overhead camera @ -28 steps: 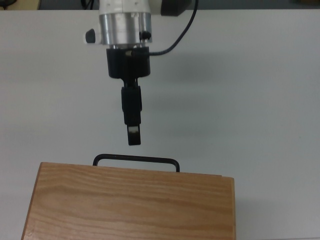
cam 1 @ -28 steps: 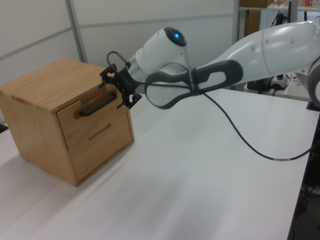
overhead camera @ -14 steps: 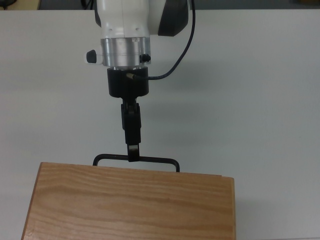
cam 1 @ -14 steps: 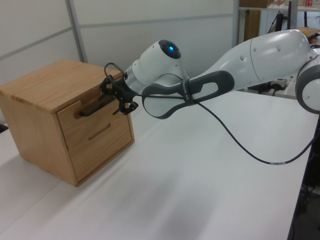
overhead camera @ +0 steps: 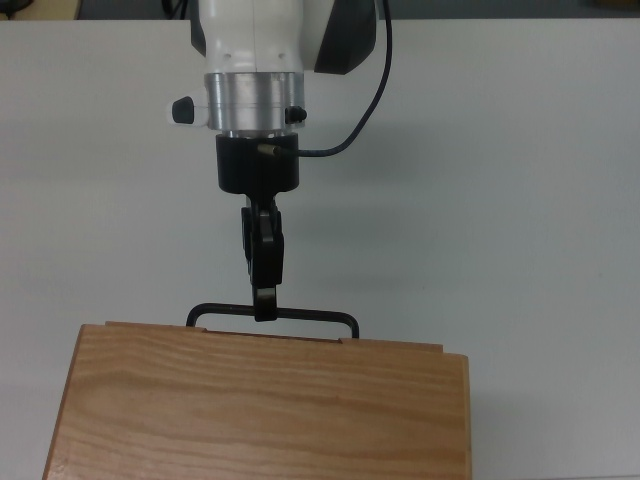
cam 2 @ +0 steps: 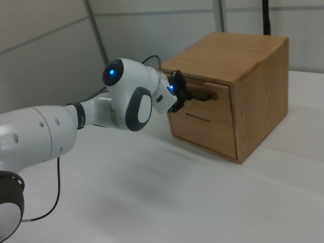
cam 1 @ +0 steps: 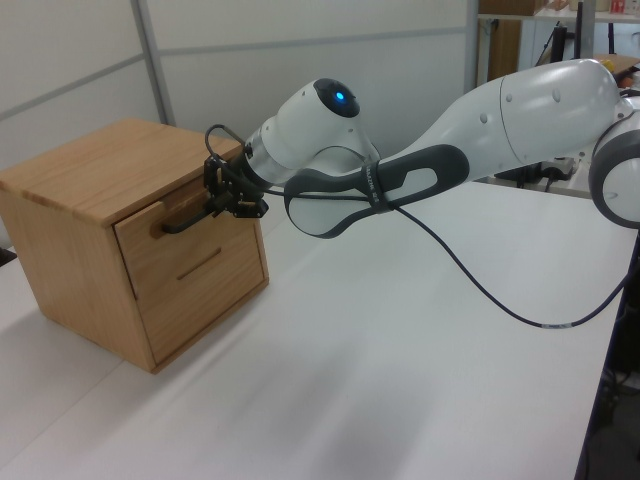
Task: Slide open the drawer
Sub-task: 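Close the gripper around the black drawer handle, then pull the handle straight out, sliding the upper drawer out of the cabinet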
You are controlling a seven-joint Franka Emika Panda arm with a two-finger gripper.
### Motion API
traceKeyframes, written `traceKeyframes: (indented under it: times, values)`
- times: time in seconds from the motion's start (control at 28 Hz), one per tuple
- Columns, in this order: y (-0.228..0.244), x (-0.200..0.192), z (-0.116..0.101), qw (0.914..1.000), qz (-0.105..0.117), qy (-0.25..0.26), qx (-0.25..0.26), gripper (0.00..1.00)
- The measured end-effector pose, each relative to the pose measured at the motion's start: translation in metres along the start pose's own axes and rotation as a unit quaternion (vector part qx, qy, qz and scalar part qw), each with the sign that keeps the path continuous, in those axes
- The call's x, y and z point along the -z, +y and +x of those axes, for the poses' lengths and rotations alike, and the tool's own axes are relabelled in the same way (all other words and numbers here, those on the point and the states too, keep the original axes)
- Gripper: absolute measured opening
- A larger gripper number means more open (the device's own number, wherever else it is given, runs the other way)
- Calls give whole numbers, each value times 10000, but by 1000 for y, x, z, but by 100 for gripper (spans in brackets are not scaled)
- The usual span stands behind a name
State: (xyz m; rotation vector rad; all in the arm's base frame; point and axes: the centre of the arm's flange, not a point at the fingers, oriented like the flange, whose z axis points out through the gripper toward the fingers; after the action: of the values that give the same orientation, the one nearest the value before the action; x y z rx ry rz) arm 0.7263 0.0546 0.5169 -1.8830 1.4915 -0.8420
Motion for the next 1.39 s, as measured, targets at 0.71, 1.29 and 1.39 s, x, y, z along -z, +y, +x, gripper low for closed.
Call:
traceKeyframes:
  times: [0.71, 1.29, 1.39]
  values:
    - [-11, 25, -4, 9950, -992, 8, 84, 19]
    - [0, 66, 0, 9720, -2348, -43, -77, 19]
    - [6, 73, -1, 9653, -2610, -43, -75, 19]
